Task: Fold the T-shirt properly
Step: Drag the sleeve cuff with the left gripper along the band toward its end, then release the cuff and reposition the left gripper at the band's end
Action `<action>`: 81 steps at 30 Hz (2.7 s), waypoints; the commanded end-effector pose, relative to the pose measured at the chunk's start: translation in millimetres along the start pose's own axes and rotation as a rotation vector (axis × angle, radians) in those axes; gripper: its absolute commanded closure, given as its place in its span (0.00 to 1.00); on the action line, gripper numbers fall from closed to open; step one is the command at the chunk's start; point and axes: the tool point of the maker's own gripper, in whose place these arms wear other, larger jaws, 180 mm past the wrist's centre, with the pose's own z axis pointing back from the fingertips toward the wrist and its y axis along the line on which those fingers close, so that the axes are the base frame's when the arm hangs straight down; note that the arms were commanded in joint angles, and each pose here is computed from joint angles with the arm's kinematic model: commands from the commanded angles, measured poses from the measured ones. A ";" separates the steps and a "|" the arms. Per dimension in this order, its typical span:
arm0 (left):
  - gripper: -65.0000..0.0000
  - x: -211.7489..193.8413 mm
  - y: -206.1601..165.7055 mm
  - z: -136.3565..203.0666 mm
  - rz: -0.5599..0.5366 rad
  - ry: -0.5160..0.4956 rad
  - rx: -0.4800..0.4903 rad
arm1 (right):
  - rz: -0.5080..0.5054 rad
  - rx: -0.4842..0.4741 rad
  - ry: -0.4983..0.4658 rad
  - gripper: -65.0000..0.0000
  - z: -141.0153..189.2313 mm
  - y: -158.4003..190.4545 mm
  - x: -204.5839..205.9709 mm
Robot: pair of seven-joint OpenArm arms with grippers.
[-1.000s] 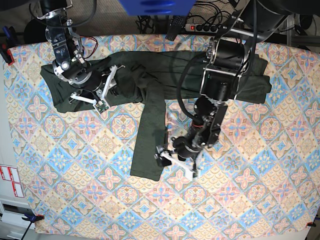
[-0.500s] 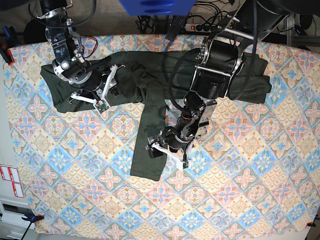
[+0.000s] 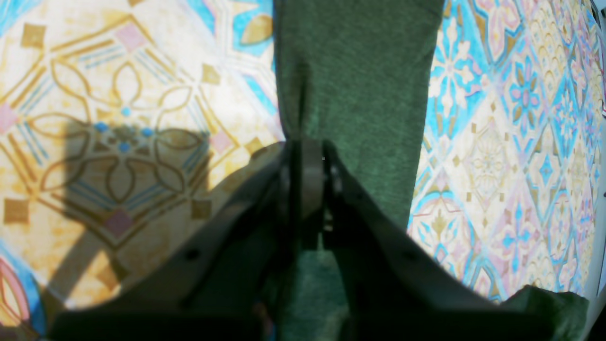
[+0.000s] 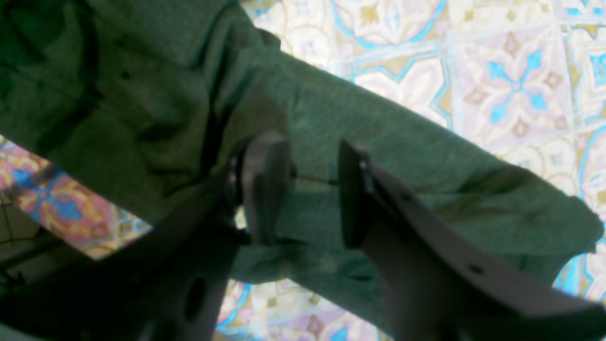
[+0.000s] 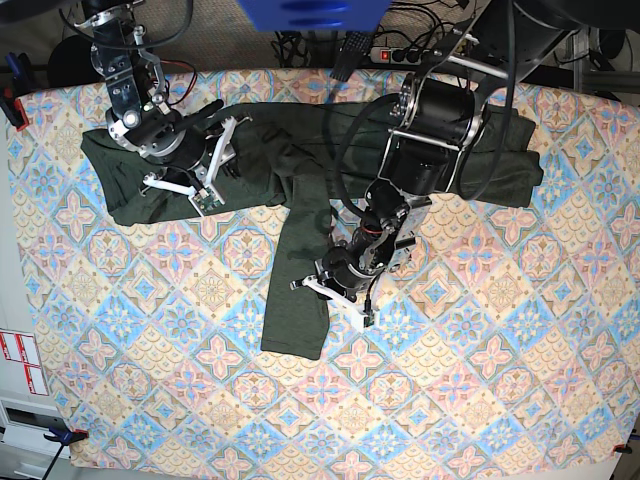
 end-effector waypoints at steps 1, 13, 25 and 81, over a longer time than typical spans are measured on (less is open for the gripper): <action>1.00 24.7 -17.1 3.4 -0.012 -0.068 -0.044 | 0.009 -0.010 -0.043 0.67 3.6 -4.7 12.1; 1.00 60.6 32.9 82.5 -0.086 -0.312 -0.004 | 0.008 -0.005 -0.040 0.67 4.9 -1.8 9.5; 1.00 36.2 54.0 190.9 -0.222 -0.418 0.023 | 0.008 -0.005 -0.040 0.67 4.9 -1.8 9.5; 0.43 -26.3 187.9 295.1 -0.215 -0.179 0.454 | 0.009 -0.001 -0.040 0.67 3.5 -0.3 10.9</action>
